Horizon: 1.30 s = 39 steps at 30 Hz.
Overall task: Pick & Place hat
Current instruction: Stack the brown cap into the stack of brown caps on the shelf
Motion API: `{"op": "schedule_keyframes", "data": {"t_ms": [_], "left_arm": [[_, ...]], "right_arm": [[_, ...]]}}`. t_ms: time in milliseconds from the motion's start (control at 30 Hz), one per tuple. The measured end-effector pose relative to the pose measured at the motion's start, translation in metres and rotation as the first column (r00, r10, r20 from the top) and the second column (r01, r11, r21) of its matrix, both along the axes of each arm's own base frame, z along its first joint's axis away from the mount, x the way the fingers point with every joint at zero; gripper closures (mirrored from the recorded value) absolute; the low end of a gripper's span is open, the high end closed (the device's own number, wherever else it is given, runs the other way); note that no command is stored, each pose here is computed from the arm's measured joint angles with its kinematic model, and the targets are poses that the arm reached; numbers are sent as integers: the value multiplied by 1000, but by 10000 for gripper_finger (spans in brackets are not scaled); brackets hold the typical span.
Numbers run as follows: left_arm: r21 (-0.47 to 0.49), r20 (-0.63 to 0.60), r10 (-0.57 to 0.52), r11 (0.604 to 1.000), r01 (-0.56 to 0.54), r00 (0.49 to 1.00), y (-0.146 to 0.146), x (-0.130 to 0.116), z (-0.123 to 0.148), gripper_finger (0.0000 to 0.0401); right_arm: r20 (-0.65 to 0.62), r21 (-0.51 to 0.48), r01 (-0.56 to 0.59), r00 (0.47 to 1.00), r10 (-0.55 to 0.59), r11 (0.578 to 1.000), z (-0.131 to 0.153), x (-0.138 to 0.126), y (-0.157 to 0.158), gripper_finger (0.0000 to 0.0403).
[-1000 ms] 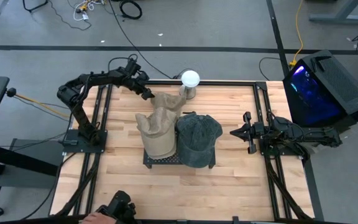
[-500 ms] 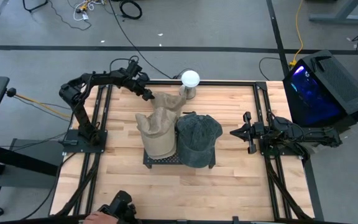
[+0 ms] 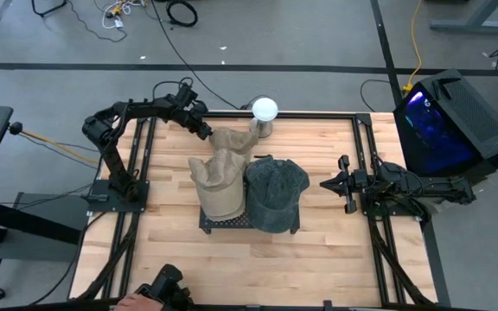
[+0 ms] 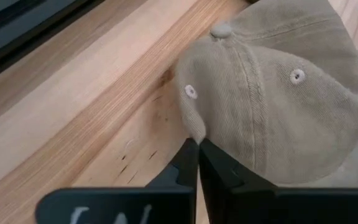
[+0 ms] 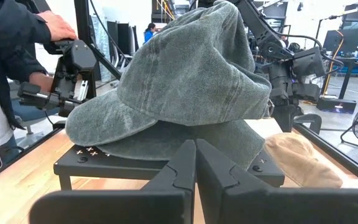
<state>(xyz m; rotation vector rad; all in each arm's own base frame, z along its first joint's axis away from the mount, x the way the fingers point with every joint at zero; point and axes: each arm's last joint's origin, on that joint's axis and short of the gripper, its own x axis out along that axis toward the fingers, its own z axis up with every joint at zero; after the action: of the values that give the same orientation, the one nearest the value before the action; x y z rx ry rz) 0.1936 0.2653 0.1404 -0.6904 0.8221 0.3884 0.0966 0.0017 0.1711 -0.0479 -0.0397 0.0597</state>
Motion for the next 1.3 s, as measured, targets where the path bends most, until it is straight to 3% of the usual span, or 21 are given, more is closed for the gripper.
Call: {"op": "schedule_keyframes", "data": {"t_ms": [400, 567, 800, 933, 1300], "left_arm": [[28, -75, 55, 998, -53, 996, 1, -16, 11, 398], [47, -165, 88, 996, -81, 982, -2, -30, 19, 399], [-6, -236, 154, 987, -160, 959, -10, -43, 30, 400], [29, -313, 210, 977, -211, 926, -14, -49, 36, 400], [109, -534, 345, 933, -342, 772, -29, -66, 48, 400]], "right_arm": [[0, 0, 0, 1000, 0, 1000, 0, 0, 0, 388], [0, 0, 0, 1000, 0, 1000, 0, 0, 0, 388], [0, 0, 0, 1000, 0, 1000, 0, 0, 0, 388], [0, 0, 0, 1000, 0, 1000, 0, 0, 0, 388], [0, 0, 0, 1000, 0, 1000, 0, 0, 0, 388]]}}
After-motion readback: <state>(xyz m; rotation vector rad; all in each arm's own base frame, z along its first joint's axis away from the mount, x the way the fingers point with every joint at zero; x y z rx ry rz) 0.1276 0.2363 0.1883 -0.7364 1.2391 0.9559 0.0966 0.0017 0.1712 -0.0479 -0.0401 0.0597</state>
